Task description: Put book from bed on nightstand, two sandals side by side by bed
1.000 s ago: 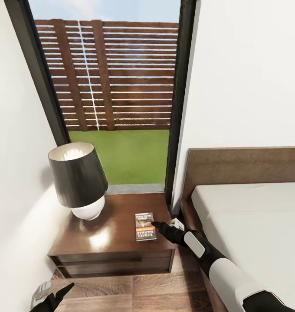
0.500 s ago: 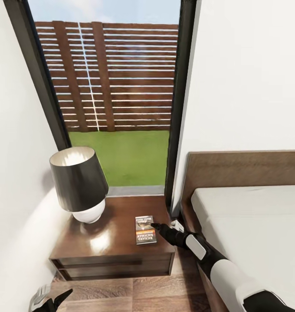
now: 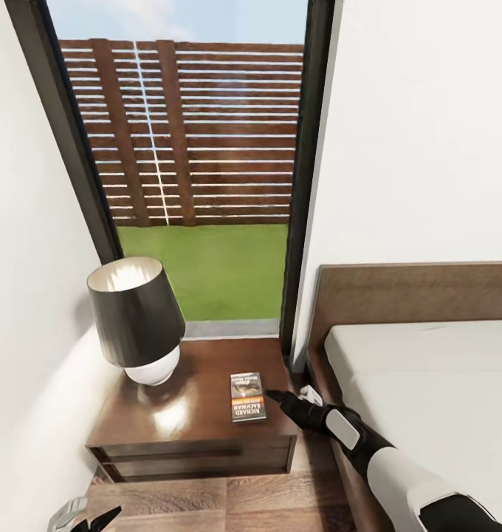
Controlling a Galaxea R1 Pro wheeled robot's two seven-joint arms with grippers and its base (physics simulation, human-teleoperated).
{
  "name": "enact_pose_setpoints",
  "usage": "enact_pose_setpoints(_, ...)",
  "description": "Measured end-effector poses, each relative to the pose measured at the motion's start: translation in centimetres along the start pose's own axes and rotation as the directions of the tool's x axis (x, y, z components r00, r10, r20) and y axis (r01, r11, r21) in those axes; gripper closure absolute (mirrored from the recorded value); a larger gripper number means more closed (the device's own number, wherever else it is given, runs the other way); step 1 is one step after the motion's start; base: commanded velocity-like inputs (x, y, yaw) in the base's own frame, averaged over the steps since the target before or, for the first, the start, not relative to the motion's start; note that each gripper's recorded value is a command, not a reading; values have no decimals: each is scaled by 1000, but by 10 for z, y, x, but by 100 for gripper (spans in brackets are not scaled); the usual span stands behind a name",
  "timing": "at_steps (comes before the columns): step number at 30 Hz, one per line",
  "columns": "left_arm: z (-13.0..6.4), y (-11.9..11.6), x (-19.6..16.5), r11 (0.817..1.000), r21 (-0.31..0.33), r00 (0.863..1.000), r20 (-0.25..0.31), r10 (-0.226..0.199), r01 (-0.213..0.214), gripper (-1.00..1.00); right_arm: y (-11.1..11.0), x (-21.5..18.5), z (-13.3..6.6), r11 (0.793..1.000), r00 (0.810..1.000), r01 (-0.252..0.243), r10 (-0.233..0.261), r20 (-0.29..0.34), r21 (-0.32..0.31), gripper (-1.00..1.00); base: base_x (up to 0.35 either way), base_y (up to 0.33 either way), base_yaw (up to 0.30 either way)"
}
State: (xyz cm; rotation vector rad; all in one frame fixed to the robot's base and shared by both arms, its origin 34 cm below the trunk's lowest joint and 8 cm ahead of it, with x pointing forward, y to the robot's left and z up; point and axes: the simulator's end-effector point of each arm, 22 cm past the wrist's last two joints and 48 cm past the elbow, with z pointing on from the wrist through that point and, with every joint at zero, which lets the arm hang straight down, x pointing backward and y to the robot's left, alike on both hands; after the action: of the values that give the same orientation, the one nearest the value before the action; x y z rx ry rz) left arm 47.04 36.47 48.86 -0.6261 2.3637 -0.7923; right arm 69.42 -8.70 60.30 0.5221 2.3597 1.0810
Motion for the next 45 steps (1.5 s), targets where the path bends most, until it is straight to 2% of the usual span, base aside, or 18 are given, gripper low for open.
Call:
enact_pose_setpoints(12,-17,-5,1,998,-31,999,-30,45,-46,-100,-5,5,-17,999,999,-32,33,-25,20,-100,0,0,0)
enact_pose_setpoints(25,-32,-15,-1,997,-54,997,-43,56,-59,-100,-5,6,-32,997,998,-51,53,-41,54,-100,0,0,0)
enact_pose_setpoints(34,-44,-21,-3,993,-65,994,-53,91,-94,-100,-10,4,-47,994,997,-61,65,-46,87,-100,0,0,0)
enact_pose_setpoints(45,-56,-21,-2,985,-117,989,-87,121,-131,-100,-27,12,-67,985,993,-88,98,-64,152,-100,0,0,0)
